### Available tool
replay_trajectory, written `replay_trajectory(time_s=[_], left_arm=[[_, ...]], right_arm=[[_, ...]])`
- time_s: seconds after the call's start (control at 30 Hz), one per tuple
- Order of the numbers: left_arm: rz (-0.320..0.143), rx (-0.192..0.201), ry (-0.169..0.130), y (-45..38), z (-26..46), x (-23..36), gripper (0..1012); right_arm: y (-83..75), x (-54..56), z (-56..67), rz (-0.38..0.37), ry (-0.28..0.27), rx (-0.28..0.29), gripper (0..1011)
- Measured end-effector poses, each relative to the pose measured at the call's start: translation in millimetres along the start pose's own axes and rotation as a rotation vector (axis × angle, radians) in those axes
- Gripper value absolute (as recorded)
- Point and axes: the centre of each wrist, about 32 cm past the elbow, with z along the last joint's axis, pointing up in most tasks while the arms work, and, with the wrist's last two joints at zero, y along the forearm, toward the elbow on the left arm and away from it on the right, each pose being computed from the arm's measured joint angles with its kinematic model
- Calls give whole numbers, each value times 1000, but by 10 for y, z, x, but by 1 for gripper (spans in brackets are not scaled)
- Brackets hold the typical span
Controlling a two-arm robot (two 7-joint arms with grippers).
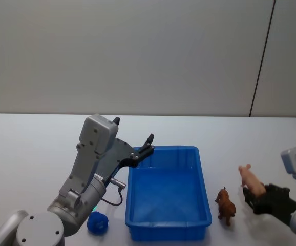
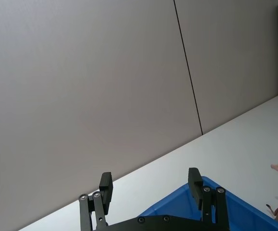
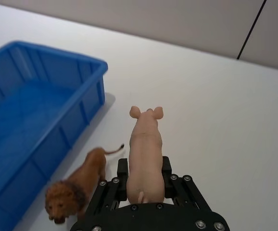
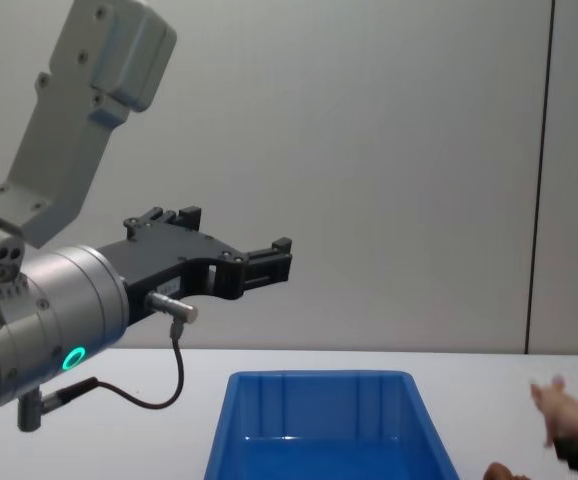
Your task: Pick up the two dolls from the table and place them into the box.
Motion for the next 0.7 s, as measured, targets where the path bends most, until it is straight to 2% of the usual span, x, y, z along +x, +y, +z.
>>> replay_trajectory(time_s=[0.2, 0.33, 0.53, 0.7], left_arm=[[0, 0, 0, 0, 0, 0, 1000], [0, 0, 0, 0, 0, 0, 1000], [0, 0, 0, 0, 0, 0, 1000], [0, 0, 0, 0, 0, 0, 1001]], right_arm=[[15, -22, 167, 10, -34, 82, 378], [38, -44, 258, 37, -55, 115, 378], [87, -90, 375, 90, -84, 147, 378], [172, -177, 472, 156, -110, 159, 378]])
